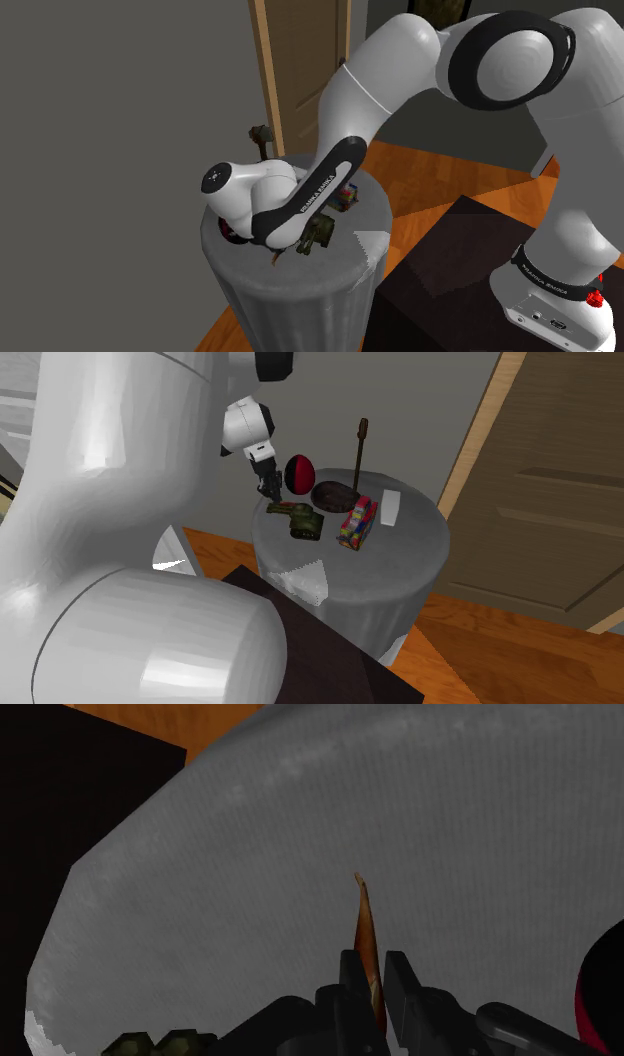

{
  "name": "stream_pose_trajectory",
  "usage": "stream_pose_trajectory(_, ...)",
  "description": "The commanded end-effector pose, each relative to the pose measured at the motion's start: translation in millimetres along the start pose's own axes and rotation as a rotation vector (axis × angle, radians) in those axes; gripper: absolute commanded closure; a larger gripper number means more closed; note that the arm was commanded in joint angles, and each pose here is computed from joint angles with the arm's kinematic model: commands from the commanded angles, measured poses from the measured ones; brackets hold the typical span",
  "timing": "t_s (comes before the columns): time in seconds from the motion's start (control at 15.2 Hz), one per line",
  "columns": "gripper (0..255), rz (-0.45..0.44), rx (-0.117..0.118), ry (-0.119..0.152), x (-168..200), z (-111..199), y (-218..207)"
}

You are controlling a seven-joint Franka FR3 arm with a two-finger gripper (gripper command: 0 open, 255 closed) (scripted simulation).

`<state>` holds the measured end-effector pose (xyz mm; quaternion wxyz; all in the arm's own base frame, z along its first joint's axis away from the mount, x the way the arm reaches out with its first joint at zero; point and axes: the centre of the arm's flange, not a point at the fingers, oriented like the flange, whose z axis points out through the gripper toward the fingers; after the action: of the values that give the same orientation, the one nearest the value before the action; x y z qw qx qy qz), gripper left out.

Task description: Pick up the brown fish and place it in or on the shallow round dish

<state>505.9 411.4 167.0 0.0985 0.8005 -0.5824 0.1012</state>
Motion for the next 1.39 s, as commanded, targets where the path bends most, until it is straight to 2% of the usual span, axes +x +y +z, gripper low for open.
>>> stream_pose_trajectory(0.0, 255, 0.000, -0.001, 0.000, 2.8, -10.1, 0.9)
stream_pose_trajectory(1.32, 255, 0.000, -0.001, 0.000, 31.0, -107.7, 5.0)
